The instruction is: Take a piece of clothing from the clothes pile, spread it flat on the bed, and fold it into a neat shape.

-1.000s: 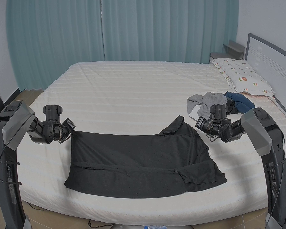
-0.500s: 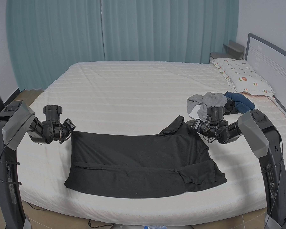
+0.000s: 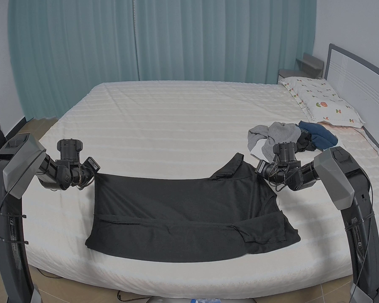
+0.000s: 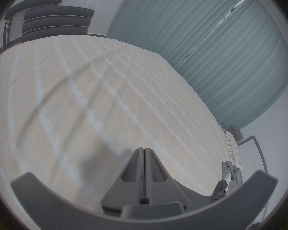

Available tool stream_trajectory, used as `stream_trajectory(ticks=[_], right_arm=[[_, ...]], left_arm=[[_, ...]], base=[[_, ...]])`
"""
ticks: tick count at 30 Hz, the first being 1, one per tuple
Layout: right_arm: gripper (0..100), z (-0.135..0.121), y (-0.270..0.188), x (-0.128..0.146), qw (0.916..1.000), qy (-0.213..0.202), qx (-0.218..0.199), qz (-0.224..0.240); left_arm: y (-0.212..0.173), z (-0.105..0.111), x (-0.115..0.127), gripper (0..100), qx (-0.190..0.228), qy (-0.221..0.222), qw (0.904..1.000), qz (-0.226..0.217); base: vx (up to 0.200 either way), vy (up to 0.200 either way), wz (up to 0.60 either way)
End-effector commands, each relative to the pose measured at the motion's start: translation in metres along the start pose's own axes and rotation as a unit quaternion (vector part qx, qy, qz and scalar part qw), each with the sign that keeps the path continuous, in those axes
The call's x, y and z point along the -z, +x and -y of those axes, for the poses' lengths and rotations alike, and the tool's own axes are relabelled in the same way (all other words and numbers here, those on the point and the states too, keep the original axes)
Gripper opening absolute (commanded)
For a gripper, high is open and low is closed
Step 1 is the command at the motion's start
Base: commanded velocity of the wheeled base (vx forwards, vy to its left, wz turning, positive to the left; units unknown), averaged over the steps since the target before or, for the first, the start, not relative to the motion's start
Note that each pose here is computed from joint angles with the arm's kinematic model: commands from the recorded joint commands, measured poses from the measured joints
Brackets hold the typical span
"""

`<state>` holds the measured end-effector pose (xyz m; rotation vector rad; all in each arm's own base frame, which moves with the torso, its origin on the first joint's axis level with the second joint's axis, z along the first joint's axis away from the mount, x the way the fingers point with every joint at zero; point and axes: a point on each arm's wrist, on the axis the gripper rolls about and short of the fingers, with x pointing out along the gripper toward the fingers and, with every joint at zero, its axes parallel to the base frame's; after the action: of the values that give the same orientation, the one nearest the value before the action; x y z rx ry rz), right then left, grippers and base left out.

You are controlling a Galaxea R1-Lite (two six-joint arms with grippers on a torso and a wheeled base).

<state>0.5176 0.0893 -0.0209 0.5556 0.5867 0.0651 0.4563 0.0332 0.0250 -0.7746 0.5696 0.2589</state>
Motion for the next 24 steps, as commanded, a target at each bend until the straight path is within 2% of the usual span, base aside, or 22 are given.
stream_trajectory(ticks=[1, 8, 16, 24], right_arm=[[0, 0.001, -0.003, -0.004, 1.0, 0.004, 0.001, 0.003], [0, -0.003, -0.017, -0.017, 0.9999, 0.012, 0.005, 0.003], [0, -0.004, -0.032, -0.029, 0.9986, 0.051, 0.001, 0.017], [0, 0.003, -0.05, -0.04, 0.9961, 0.068, -0.018, 0.054]], left_arm=[[0.0, 0.0, -0.001, 0, 0.0, -0.001, 1.0, 0.001], [0.0, 0.0, -0.001, 0, 0.0, -0.001, 1.0, 0.001], [-0.01, 0.005, -0.009, 0, 0.008, -0.002, 0.9999, 0.011], [-0.015, 0.007, -0.015, 0, 0.011, -0.006, 0.9997, 0.019]], base=[[0.0, 0.0, 0.0], [0.0, 0.0, 0.0], [0.0, 0.0, 0.0], [0.0, 0.0, 0.0]])
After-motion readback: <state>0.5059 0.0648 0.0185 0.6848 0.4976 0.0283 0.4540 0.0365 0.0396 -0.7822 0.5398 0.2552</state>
